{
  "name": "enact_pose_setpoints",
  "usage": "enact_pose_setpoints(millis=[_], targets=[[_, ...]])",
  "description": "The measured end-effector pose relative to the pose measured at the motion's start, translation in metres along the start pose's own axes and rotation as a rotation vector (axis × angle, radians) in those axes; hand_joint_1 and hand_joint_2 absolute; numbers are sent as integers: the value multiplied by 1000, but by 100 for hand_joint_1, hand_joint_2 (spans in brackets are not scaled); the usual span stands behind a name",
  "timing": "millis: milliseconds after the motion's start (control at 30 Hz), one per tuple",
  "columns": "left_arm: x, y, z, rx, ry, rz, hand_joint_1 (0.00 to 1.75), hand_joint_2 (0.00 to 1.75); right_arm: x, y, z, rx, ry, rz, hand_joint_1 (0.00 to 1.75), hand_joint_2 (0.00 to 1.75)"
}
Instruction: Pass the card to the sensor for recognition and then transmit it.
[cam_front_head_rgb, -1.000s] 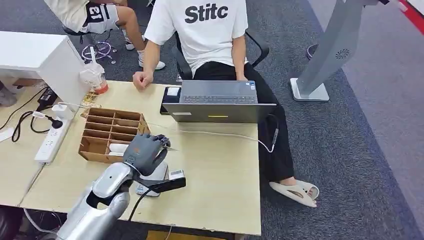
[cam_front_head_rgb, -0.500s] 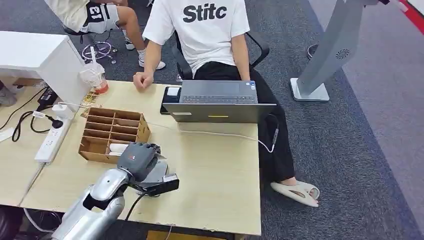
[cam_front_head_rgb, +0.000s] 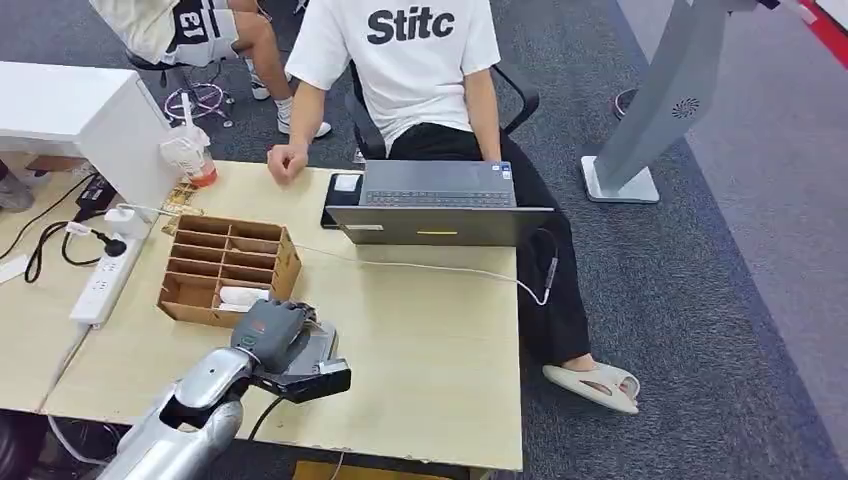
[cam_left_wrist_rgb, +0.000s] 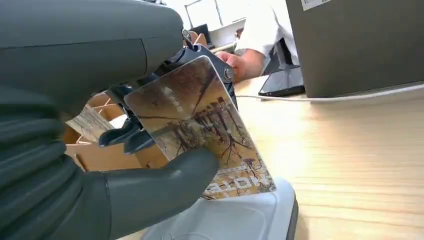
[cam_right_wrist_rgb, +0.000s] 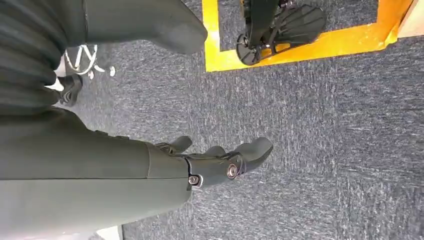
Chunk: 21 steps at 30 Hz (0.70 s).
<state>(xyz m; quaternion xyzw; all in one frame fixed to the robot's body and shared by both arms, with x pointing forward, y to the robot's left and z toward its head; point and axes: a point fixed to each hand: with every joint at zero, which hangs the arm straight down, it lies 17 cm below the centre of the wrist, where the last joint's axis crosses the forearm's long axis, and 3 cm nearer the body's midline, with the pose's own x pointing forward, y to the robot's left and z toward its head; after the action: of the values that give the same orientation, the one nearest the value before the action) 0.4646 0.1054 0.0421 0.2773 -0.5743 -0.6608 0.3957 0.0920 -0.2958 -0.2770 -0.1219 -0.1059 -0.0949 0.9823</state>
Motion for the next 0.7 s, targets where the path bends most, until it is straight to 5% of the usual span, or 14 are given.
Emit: enact_pose_setpoints(millis=[700], targets=[[-2, -12, 11, -43, -14, 53, 175, 175, 0, 1, 0, 4, -8, 37, 0, 175]])
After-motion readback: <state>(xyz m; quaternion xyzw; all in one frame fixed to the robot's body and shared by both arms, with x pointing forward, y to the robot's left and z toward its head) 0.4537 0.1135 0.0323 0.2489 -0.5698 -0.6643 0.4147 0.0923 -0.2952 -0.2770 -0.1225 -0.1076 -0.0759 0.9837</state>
